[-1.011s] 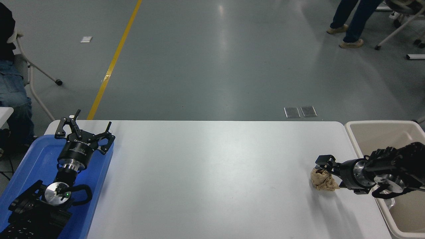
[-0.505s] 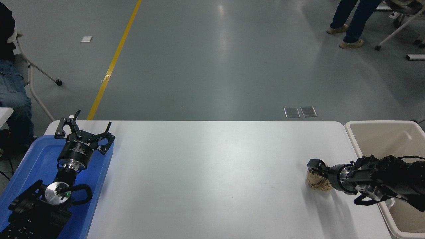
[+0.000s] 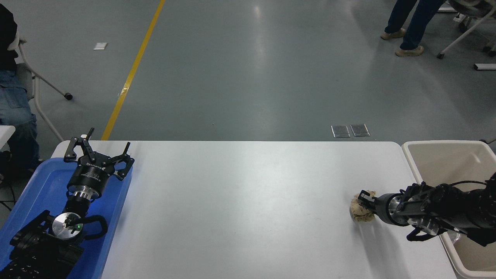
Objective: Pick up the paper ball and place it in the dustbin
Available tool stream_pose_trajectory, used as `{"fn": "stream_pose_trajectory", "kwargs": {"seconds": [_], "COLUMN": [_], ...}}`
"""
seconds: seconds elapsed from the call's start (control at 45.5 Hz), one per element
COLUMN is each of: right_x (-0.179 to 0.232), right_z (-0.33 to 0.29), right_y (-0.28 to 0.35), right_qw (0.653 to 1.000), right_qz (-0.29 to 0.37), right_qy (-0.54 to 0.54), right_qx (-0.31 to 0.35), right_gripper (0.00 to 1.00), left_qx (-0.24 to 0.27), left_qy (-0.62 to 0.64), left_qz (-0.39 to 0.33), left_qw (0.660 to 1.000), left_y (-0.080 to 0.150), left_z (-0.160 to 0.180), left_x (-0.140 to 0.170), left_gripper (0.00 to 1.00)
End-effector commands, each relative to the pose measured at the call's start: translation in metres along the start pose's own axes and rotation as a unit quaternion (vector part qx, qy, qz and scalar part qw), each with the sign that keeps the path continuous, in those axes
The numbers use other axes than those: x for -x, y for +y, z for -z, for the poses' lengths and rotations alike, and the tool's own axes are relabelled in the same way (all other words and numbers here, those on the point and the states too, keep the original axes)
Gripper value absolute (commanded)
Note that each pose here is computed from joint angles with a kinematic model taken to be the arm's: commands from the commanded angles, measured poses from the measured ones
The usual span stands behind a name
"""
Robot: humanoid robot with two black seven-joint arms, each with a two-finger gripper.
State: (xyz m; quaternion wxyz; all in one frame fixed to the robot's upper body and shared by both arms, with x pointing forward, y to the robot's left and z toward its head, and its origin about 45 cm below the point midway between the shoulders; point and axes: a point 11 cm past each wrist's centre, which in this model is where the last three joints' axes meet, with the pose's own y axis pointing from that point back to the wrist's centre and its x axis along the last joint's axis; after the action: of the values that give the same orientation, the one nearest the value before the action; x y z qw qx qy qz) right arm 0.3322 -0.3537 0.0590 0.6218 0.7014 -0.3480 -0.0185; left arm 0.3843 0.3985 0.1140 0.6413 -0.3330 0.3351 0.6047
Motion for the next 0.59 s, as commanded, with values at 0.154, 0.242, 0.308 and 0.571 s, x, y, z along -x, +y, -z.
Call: {"fn": "stream_pose_trajectory", "kwargs": {"seconds": [0.154, 0.242, 0.308, 0.571], "right_x": [-0.029, -0.032, -0.034, -0.061], "right_z": [0.012, 0.017, 0.023, 0.057], "right_y": [0.053, 0.080, 0.101, 0.207], "right_qw": [0.997, 0.994, 0.991, 0.974], "right_qz": [0.022, 0.048, 0.068, 0.133], "right_qy": [0.072, 0.100, 0.116, 0.165], "right_qx": [-0.016, -0.020, -0.027, -0.085], "right_gripper": [0.00, 0.00, 0.00, 0.00], "left_qx": [0.000, 0.000, 0.000, 0.000], "left_qy": [0.000, 0.000, 0.000, 0.000], "left_qz": [0.000, 0.000, 0.000, 0.000], "left_qw": [1.000, 1.000, 1.000, 1.000], "left_y": [0.000, 0.000, 0.000, 0.000], "left_z": [0.000, 0.000, 0.000, 0.000], "left_x": [0.000, 0.000, 0.000, 0.000], "left_gripper": [0.99, 0.99, 0.99, 0.99]}}
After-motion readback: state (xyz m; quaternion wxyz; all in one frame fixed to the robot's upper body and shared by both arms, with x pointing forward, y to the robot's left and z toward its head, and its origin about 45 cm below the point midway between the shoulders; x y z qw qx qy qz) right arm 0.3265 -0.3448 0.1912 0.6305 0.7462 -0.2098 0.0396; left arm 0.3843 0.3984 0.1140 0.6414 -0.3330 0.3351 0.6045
